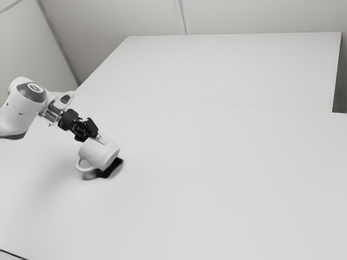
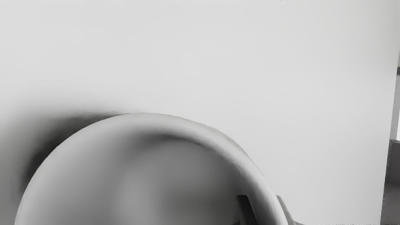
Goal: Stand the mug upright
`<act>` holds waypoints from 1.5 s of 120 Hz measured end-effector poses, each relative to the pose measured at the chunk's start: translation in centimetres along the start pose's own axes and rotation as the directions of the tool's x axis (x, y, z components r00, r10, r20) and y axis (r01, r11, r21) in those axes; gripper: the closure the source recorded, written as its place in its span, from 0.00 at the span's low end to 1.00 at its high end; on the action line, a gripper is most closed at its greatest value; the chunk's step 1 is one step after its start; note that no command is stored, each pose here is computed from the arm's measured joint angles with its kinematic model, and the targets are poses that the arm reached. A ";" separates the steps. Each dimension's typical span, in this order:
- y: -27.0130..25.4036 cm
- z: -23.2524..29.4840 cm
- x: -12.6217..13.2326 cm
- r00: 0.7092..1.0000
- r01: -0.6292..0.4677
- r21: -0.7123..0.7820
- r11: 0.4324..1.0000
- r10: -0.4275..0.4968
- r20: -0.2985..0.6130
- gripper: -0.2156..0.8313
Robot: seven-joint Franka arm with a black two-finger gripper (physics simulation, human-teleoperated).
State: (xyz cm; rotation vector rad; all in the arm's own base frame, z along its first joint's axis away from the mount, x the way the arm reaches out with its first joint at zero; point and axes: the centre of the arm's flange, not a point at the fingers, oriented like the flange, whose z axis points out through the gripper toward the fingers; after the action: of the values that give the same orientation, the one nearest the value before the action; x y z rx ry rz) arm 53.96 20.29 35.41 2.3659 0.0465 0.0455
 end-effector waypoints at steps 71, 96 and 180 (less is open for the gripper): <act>27.4 4.6 -2.6 0.892 -0.442 0.425 0.790 0.335 0.304 0.96; 27.8 6.7 -6.4 0.910 -0.412 0.549 0.727 0.295 0.293 0.96; 22.8 15.4 -11.3 0.950 -0.285 0.689 0.666 0.291 0.112 0.96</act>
State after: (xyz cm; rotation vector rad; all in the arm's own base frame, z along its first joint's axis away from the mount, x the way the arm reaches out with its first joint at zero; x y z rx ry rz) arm 43.88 -7.27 40.17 3.1233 -0.3830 0.2298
